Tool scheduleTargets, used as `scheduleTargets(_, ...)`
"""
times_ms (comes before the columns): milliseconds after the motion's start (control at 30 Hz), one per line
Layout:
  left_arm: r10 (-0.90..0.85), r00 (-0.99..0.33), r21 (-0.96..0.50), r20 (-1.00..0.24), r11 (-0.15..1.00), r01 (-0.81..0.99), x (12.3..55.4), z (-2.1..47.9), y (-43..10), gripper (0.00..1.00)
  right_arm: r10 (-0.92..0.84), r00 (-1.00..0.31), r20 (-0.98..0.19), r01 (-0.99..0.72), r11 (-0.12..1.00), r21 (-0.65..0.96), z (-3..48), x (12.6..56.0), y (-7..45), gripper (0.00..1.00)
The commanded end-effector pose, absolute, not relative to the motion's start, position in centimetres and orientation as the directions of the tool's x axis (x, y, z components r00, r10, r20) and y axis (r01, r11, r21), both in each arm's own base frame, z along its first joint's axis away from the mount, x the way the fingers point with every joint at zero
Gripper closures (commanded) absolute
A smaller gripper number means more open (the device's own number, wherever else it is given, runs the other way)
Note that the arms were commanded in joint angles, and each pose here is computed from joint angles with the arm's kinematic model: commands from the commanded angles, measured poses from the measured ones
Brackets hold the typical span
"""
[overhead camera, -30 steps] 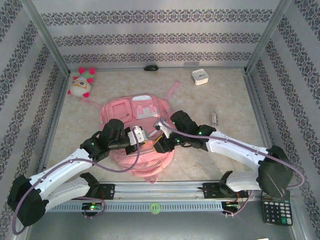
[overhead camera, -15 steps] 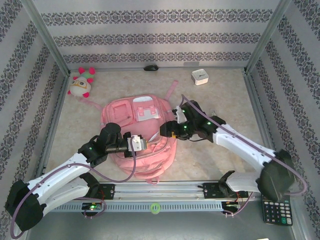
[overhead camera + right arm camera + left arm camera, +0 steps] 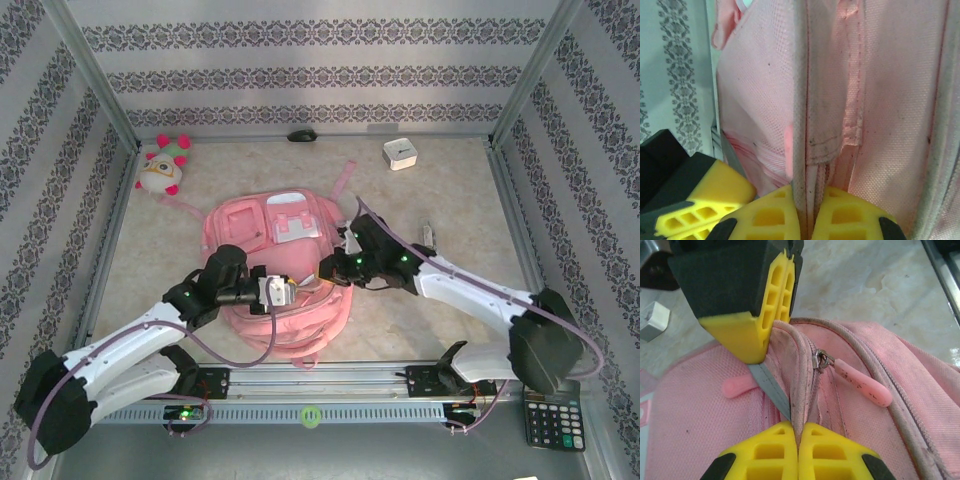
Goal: Pack the student bag
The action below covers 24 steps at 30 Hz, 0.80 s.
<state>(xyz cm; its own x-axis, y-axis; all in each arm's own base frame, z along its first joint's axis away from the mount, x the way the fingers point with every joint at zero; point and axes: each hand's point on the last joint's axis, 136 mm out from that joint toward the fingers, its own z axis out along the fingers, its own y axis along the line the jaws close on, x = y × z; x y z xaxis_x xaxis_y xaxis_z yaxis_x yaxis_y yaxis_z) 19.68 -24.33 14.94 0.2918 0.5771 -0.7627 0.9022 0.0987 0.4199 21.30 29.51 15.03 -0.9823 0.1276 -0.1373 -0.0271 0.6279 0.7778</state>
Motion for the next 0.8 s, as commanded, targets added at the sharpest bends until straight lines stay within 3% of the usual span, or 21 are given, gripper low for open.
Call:
scheduleTargets(0,0.541,0.365,0.506,-0.758,0.135,0.852,22.6,17.3,-24.6,1.00,0.306,-0.924,-0.230,-0.002,0.596,0.803,17.2,22.5,28.3,1.00)
scheduleTargets(67,0.555,0.337,0.496,-0.761,0.161,0.854,23.9,17.5,-24.4,0.99,0.362,-0.898,-0.250,0.011,0.585,0.811,17.5,22.8,27.9,1.00)
scheduleTargets(167,0.563,0.296,0.478,-0.772,0.207,0.854,25.0,18.5,-24.2,0.88,0.426,-0.866,-0.261,0.025,0.559,0.829,18.1,23.5,28.0,1.00)
scheduleTargets(233,0.553,0.207,0.415,-0.807,0.282,0.865,25.2,19.8,-23.7,0.64,0.471,-0.839,-0.272,0.035,0.546,0.837,18.8,24.0,28.1,1.00)
scheduleTargets(333,0.526,0.034,0.268,-0.850,0.377,0.887,23.8,21.0,-22.5,0.42,0.538,-0.794,-0.282,0.054,0.524,0.850,20.0,24.9,28.2,1.00)
scheduleTargets(533,0.414,-0.366,-0.050,-0.834,0.603,0.796,20.5,21.7,-19.2,0.40,0.561,-0.778,-0.283,0.052,0.506,0.861,21.3,25.8,28.9,1.00)
scheduleTargets(767,0.338,-0.678,-0.329,-0.653,0.680,0.656,17.6,19.0,-20.7,0.39,0.556,-0.785,-0.273,0.062,0.509,0.858,21.2,25.8,29.7,1.00)
